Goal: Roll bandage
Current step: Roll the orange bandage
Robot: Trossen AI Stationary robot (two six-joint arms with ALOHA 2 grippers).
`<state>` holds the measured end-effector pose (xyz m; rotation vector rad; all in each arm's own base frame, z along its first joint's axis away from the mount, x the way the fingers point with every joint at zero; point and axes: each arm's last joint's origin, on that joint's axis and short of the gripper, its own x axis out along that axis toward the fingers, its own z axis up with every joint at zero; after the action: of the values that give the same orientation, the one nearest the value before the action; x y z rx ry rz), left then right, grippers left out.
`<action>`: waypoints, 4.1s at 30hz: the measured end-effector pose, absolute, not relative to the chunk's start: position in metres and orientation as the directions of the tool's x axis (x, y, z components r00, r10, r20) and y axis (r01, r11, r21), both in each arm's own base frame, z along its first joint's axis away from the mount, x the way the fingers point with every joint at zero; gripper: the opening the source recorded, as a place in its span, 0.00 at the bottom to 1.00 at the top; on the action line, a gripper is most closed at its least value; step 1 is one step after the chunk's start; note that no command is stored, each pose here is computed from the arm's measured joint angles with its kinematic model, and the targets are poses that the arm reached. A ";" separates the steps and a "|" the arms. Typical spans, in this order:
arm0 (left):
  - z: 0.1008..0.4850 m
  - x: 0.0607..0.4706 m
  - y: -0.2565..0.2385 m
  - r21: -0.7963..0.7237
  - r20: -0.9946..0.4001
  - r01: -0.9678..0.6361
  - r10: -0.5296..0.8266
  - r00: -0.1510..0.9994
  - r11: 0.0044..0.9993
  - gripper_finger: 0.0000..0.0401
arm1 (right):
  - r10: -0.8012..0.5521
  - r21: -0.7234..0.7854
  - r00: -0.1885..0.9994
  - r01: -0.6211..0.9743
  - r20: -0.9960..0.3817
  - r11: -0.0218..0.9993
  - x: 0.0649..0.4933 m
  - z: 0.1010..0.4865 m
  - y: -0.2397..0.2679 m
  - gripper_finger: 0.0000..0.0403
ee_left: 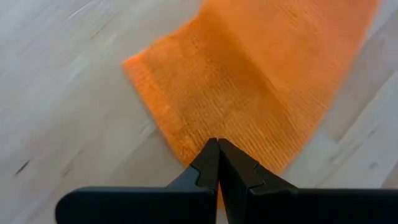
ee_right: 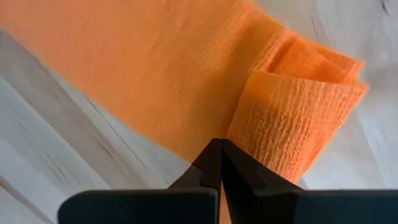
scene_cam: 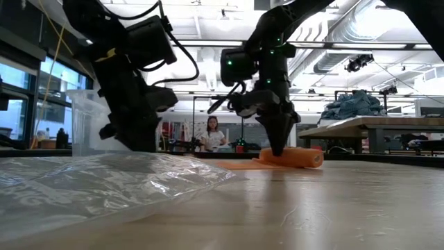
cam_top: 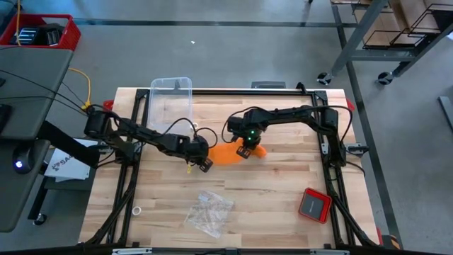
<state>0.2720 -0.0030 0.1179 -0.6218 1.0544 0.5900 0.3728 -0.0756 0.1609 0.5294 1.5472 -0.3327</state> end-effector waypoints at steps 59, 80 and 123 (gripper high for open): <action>0.133 0.258 -0.008 -0.197 -0.919 -0.823 0.192 0.345 0.533 0.00 | 0.077 0.344 0.352 0.809 -0.933 0.476 0.296 0.140 -0.031 0.00; 0.132 0.251 -0.031 -0.152 -0.943 -0.762 0.139 0.302 0.629 0.00 | 0.041 0.477 0.530 0.724 -0.847 0.498 0.336 0.158 -0.027 0.00; 0.132 0.250 -0.044 -0.180 -0.944 -0.743 0.098 0.314 0.645 0.00 | 0.004 0.496 0.605 0.649 -0.796 0.577 0.373 0.156 0.007 0.00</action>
<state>0.2504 -0.0437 0.1322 -0.6865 1.1233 0.6153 0.3727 0.0067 0.1558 0.8866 0.8491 -0.4355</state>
